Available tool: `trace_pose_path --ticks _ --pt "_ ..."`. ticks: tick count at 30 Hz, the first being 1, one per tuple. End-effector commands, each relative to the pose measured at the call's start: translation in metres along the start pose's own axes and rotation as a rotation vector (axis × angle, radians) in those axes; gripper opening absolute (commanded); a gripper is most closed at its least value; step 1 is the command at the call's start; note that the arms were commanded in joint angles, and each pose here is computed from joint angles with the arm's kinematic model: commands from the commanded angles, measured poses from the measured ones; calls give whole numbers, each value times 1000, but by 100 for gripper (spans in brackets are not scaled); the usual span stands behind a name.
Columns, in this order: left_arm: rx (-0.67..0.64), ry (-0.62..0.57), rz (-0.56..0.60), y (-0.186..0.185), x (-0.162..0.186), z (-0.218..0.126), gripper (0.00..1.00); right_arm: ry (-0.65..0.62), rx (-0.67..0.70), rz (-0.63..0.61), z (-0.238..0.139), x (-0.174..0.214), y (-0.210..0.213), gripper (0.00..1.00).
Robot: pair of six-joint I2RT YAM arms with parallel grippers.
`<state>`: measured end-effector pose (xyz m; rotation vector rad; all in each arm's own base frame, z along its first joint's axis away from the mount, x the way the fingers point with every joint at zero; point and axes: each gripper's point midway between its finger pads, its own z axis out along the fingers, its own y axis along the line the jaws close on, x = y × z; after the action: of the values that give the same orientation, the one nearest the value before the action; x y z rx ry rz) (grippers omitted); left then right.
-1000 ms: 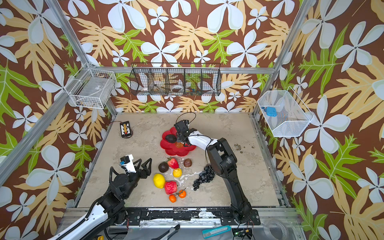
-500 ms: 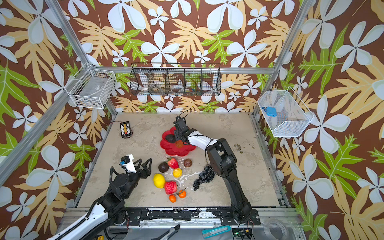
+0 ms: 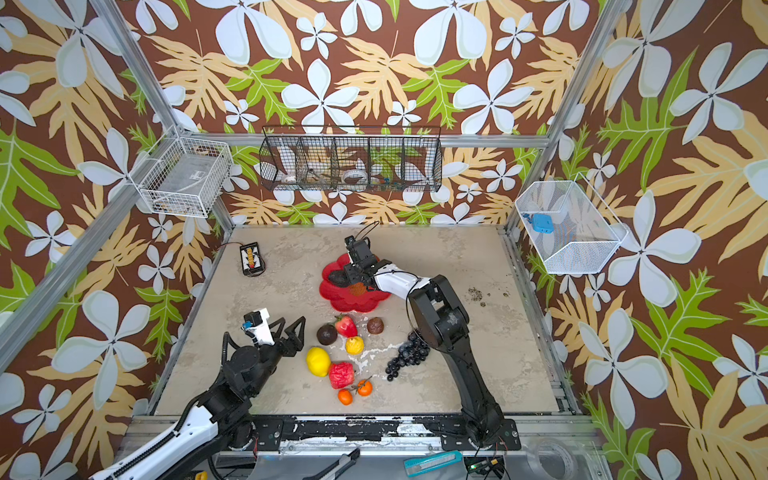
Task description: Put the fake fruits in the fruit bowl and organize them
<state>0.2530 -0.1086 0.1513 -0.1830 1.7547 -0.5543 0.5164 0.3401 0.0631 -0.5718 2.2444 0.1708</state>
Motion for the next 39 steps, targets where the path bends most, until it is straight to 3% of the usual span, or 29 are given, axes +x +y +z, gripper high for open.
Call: trace_pose_path --ticks 1,8,24,31,39 --pt "24 -19 -14 -5 -6 1 78 -18 -17 -1 1 -6 4 63" --pt "25 -20 -14 -6 -6 1 78 -23 -16 10 -4 -10 3 72" --pt "19 -17 -12 -5 -5 1 78 -52 -11 37 -29 -31 -2 80" --pt "24 19 -3 -7 1 5 78 -72 -44 81 -89 -37 -4 81" --pt "41 5 -11 -10 -2 3 78 -28 -74 161 -170 25 -2 78"
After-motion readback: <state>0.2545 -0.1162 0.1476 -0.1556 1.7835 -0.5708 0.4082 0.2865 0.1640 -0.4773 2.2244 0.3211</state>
